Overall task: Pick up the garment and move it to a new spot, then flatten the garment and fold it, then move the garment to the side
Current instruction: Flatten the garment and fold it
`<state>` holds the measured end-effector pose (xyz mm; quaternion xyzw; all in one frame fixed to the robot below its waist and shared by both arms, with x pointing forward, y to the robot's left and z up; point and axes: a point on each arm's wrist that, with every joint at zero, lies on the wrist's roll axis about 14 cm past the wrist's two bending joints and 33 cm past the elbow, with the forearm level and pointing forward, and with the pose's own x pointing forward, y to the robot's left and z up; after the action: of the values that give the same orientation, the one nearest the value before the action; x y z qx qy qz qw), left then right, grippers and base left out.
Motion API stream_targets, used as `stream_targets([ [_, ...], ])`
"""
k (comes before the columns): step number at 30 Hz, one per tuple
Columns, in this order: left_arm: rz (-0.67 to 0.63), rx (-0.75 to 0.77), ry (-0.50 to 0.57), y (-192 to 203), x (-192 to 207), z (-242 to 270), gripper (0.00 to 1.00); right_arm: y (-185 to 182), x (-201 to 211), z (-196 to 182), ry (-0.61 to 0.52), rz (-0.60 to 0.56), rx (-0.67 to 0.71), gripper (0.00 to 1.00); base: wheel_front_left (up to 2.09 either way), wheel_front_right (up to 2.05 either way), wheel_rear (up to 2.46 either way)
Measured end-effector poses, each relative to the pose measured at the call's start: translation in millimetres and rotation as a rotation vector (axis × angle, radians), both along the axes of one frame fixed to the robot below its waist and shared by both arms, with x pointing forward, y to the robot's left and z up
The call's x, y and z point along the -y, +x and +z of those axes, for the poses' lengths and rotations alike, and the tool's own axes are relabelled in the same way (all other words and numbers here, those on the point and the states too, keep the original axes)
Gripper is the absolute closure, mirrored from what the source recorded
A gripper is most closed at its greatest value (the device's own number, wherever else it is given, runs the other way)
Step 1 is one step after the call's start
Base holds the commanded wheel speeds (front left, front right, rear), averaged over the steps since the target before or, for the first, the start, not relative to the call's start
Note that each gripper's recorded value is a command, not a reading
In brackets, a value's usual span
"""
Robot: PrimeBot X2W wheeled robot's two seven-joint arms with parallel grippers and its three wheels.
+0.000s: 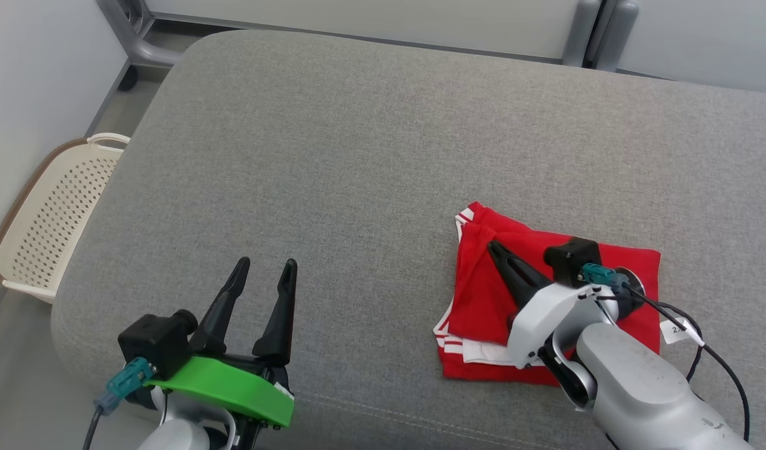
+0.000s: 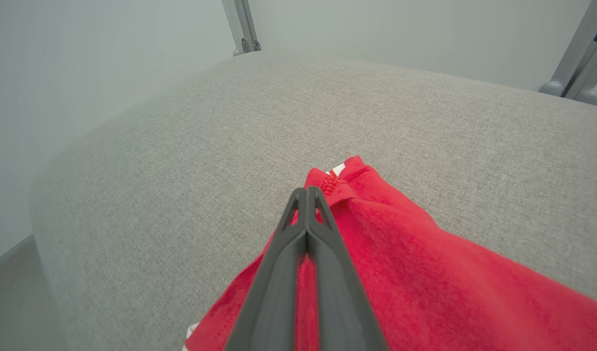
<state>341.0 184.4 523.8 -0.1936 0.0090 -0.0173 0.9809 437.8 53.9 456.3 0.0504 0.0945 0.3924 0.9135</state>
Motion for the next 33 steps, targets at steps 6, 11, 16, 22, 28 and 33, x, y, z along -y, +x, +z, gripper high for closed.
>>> stream_targets([
  [6,-0.004,-0.005,-0.001,-0.8,1.4,-1.4,0.0,3.4,13.8,-18.2,-0.062,-0.028,-0.022,1.0,0.0,0.0,0.0],
  [11,0.011,-0.014,-0.002,-3.7,-2.4,-3.8,0.0,13.1,14.6,-28.0,-0.099,-0.042,-0.04,1.0,0.0,0.0,0.0],
  [16,0.035,-0.019,-0.002,-7.9,-8.8,-4.9,0.0,22.9,7.7,-36.6,-0.141,-0.038,-0.059,1.0,0.0,0.0,0.0],
  [22,0.075,-0.027,0.002,-15.1,-19.1,-6.7,0.0,30.6,-4.7,-42.9,-0.182,-0.019,-0.076,1.0,0.0,0.0,0.0],
  [28,0.099,-0.031,0.0,-19.2,-25.1,-8.0,0.0,38.3,-20.9,-37.1,-0.204,0.013,-0.053,1.0,0.0,0.0,0.0],
  [33,0.103,-0.033,-0.002,-18.7,-25.7,-9.2,0.0,41.6,-38.1,-27.4,-0.216,0.055,-0.013,1.0,0.0,0.0,0.0],
])
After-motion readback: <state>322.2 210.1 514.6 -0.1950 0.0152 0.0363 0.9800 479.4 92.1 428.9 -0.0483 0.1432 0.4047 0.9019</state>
